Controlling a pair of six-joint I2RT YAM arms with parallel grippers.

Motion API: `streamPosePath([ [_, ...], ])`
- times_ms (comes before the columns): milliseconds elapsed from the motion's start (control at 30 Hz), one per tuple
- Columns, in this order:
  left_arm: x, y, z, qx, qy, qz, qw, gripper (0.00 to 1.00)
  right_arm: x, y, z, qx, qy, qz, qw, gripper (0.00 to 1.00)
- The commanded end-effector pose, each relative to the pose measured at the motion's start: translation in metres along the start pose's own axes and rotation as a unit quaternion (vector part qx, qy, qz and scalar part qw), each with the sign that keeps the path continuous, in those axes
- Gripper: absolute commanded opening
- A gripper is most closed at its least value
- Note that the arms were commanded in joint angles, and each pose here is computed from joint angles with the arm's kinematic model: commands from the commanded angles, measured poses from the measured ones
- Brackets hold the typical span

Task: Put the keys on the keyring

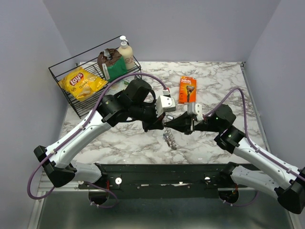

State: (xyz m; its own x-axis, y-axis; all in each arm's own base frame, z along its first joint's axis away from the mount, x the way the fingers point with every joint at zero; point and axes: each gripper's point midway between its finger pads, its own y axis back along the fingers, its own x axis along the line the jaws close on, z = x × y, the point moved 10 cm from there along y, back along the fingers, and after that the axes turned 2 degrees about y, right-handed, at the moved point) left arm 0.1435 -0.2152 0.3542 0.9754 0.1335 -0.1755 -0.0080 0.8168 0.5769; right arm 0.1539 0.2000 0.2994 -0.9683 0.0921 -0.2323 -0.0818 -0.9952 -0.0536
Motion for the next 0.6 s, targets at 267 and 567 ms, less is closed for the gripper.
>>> streamPosePath([
  [267,-0.005,0.004,0.009,-0.031,-0.028,-0.007,0.999,0.00,-0.004,0.000,0.006,0.004,0.013,-0.007,1.000,0.01],
  [567,0.004,0.011,0.009,-0.078,-0.023,0.071,0.994,0.52,0.000,0.013,0.010,-0.040,0.045,-0.072,0.996,0.01],
])
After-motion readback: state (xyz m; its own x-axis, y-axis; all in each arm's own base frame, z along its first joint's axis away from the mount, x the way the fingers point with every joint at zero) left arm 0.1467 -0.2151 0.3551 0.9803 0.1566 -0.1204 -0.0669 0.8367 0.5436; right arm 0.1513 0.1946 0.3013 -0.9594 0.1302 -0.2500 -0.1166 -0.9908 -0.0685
